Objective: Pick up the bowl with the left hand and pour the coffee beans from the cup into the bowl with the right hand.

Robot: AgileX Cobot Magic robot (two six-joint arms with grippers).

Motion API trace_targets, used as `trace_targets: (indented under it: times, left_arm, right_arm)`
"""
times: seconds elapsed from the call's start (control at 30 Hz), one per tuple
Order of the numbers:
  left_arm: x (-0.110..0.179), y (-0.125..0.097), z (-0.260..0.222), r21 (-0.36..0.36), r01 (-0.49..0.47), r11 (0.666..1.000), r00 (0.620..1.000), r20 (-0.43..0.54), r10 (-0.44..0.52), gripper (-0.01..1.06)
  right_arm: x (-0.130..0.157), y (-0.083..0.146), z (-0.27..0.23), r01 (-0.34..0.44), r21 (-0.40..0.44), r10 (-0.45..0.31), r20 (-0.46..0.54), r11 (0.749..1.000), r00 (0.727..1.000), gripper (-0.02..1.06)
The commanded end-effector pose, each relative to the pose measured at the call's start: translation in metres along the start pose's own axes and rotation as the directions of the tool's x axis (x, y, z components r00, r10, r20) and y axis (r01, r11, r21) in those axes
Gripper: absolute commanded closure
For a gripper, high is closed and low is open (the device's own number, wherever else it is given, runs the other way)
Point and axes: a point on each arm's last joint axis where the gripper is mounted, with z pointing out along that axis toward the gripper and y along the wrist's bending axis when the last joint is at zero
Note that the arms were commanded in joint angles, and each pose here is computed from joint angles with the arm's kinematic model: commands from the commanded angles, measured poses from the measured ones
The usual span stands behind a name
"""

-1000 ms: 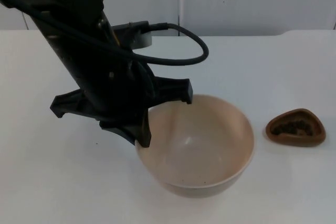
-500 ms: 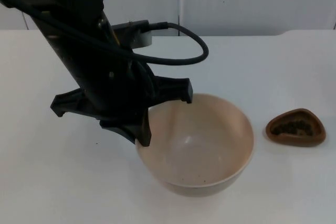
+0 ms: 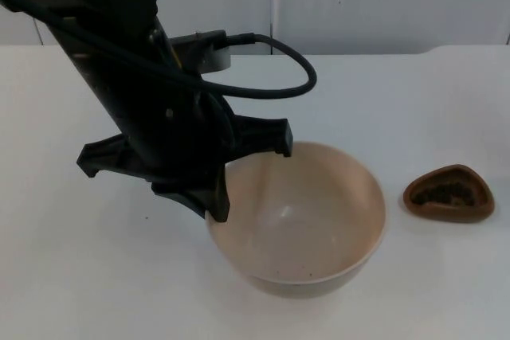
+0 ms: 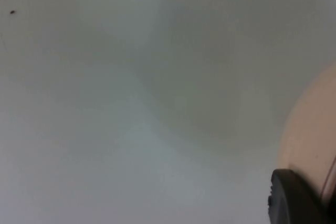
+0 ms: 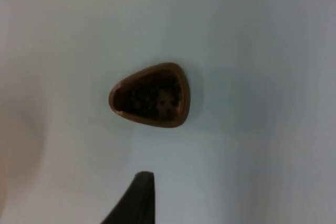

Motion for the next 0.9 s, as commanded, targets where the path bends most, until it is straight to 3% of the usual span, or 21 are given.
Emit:
trace_targets:
  times: [0.0, 0.07, 0.5, 0.87]
  left_arm:
    - [0.001, -0.002, -0.003, 0.004, -0.006, 1.0, 1.0, 0.01, 0.006, 1.05]
    - [0.001, -0.002, -0.003, 0.004, -0.006, 1.0, 1.0, 0.01, 0.006, 1.05]
    - [0.001, -0.002, -0.003, 0.004, -0.006, 1.0, 1.0, 0.01, 0.006, 1.05]
    - [0.001, -0.002, -0.003, 0.006, -0.003, 1.0, 1.0, 0.01, 0.003, 1.05]
  right_arm:
    - [-0.004, 0.006, 0.005, 0.017, 0.023, -0.017, 0.006, 1.0, 1.0, -0.01]
    - [-0.008, 0.016, 0.022, 0.034, 0.058, -0.033, -0.013, 0.998, 0.999, -0.01]
    - [-0.031, 0.029, 0.082, -0.008, 0.065, 0.016, -0.122, 0.998, 0.992, 0.0]
    - [-0.029, 0.044, 0.142, 0.036, 0.061, -0.022, -0.208, 0.997, 0.978, 0.0]
